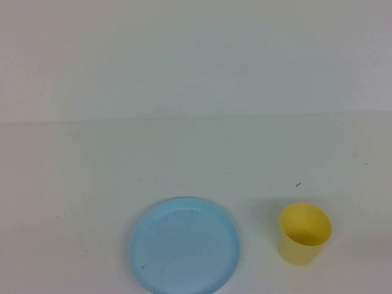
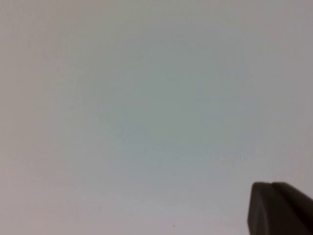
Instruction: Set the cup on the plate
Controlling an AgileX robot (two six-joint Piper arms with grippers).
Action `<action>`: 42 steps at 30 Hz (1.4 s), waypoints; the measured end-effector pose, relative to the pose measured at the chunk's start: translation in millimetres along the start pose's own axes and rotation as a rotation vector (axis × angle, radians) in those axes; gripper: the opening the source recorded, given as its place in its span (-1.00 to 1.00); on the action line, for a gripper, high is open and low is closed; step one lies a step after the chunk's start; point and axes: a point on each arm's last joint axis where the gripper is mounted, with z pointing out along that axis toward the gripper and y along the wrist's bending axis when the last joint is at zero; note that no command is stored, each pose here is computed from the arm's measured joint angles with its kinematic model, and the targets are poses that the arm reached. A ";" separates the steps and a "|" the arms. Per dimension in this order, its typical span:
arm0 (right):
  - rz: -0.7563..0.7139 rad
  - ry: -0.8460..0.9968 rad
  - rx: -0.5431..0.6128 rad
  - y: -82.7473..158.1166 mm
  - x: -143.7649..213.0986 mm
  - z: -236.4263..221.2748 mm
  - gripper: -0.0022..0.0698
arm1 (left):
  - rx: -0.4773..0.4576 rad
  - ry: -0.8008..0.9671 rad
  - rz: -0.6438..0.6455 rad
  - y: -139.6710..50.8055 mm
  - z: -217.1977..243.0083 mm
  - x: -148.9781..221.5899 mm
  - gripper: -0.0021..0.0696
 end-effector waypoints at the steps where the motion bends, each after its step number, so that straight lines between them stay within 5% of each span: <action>1: 0.004 -0.021 0.006 -0.5 -1.9 0.0 -0.94 | -0.004 -0.030 -0.015 0.4 0.0 -2.7 -0.94; 10: 0.040 -0.022 0.005 -0.6 -2.5 0.1 -0.94 | -0.078 0.076 -0.197 6.3 -0.7 7.7 -0.94; 14: 0.083 0.116 -0.038 1.6 -8.3 2.0 -0.94 | -0.033 0.369 -0.250 4.5 10.5 9.9 -0.94; 19: 0.060 0.243 -0.078 0.2 -42.6 11.1 -0.94 | -0.007 0.528 -0.270 9.1 31.4 -14.2 -0.94; 26: 0.105 0.635 -0.172 4.1 -74.5 43.1 -0.94 | 0.043 1.068 -0.330 1.7 59.6 11.7 -0.94; 31: 0.138 0.954 -0.349 17.0 -85.6 69.1 -0.94 | -0.018 1.125 -0.504 -6.2 76.1 37.1 -0.94; 33: 0.133 1.032 -0.427 21.8 -88.1 80.1 -0.94 | 0.051 1.213 -0.503 -13.6 80.9 45.7 -0.94; 36: 0.106 1.090 -0.488 24.9 -86.6 92.9 -0.94 | 0.319 1.386 -0.454 -33.8 87.7 55.2 -0.83; 42: 0.077 1.158 -0.538 27.6 -76.1 103.3 -0.94 | 0.603 1.523 -0.482 -72.2 115.1 77.3 -0.29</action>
